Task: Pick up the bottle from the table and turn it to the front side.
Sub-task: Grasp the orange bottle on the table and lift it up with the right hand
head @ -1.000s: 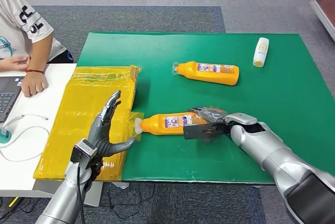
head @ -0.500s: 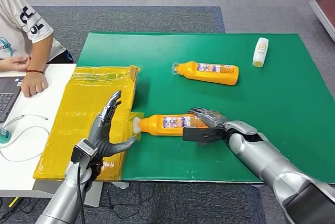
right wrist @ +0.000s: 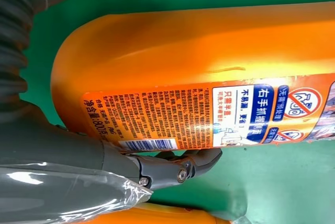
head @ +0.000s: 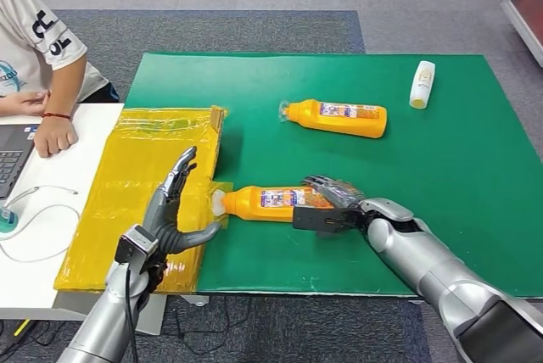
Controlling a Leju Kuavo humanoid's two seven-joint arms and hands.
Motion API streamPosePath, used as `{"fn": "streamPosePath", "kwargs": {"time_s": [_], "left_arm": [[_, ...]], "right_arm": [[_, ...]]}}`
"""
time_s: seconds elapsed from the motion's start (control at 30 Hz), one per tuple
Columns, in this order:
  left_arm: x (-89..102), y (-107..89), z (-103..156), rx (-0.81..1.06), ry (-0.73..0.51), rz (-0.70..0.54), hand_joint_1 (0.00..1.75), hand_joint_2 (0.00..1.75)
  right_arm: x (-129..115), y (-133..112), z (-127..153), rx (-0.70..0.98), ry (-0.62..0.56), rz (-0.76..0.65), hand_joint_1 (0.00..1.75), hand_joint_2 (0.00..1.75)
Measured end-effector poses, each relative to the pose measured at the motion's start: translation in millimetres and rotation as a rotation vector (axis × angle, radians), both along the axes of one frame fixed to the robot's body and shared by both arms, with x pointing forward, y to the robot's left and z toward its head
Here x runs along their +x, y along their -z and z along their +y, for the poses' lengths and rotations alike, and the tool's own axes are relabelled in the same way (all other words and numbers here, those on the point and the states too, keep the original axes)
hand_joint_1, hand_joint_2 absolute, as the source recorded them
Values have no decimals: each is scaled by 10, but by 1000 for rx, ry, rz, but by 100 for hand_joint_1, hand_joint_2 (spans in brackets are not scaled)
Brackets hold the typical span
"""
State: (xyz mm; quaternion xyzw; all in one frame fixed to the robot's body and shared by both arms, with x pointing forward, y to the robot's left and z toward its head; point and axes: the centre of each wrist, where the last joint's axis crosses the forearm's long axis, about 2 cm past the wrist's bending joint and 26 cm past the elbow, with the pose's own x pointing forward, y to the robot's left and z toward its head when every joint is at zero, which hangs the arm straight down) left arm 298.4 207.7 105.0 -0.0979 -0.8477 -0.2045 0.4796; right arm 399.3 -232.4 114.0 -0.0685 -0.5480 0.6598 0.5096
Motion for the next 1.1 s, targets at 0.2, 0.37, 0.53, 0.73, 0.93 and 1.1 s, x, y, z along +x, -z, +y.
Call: {"fn": "streamPosePath", "kwargs": {"time_s": [0.2,0.37,0.53,0.73,0.93,1.1], "left_arm": [[1,0,0,0,0,0,0,175],[1,0,1,0,0,0,0,175],[1,0,1,1,0,0,0,175],[-2,3,1,3,-2,0,0,175],[-21,22,4,10,-4,4,0,175],[-38,39,6,12,-4,9,0,175]], "right_arm": [[1,-5,18,2,-2,-1,0,175],[13,-42,64,9,-7,-11,0,175],[16,-62,97,9,-11,-15,0,175],[38,-186,258,45,-19,-49,0,175],[70,-290,294,81,-10,-88,0,175],[95,-380,318,92,-8,-102,0,175]]}}
